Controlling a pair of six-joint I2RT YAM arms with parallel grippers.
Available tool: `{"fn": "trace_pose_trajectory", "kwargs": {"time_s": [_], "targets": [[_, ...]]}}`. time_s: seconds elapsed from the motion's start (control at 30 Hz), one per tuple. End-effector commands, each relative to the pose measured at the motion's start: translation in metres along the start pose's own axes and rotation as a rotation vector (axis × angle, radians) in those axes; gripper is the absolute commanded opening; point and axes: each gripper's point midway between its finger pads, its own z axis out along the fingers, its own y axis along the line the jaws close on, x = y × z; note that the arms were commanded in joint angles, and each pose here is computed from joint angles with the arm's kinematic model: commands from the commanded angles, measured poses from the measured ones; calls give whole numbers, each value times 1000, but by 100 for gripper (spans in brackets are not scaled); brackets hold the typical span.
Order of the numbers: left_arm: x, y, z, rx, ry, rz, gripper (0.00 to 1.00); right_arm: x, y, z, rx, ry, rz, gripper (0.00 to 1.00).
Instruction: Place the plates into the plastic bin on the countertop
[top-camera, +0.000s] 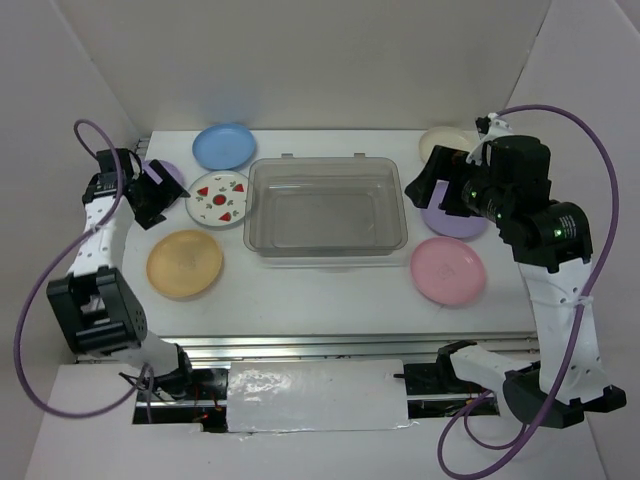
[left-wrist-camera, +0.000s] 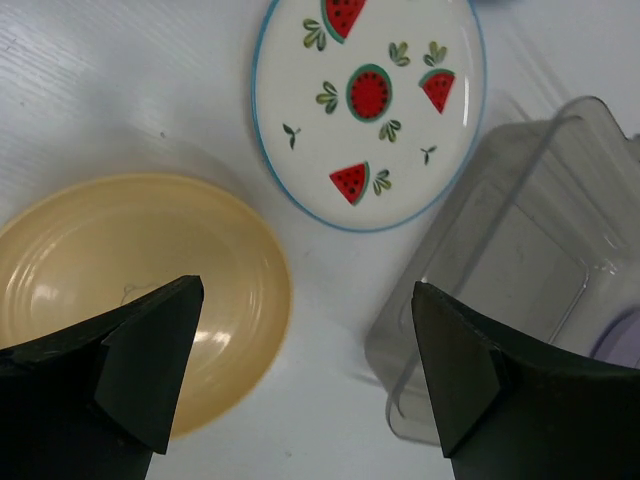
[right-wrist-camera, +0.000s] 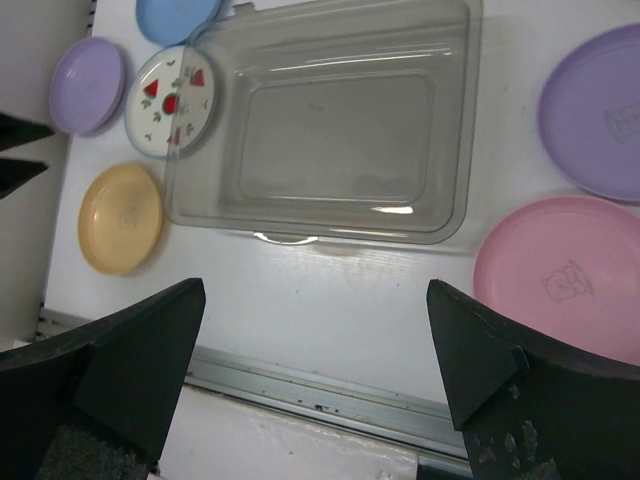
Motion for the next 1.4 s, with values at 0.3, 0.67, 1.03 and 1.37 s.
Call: {"fn": "trace_pose_trajectory", "kwargs": {"time_s": [0.3, 0.67, 1.03, 1.37], "targets": [[-29, 14, 127, 82, 89, -54, 95, 1, 28, -12, -148, -28, -103, 100], [5, 41, 177, -50, 182, -30, 70, -2, 35, -19, -163, -45, -133, 100], [25, 54, 187, -90, 191, -2, 36, -6, 36, -20, -156, -52, -129, 100], [-18, 29, 146, -122, 41, 50, 0, -7, 35, -17, -146, -50, -124, 100]]}}
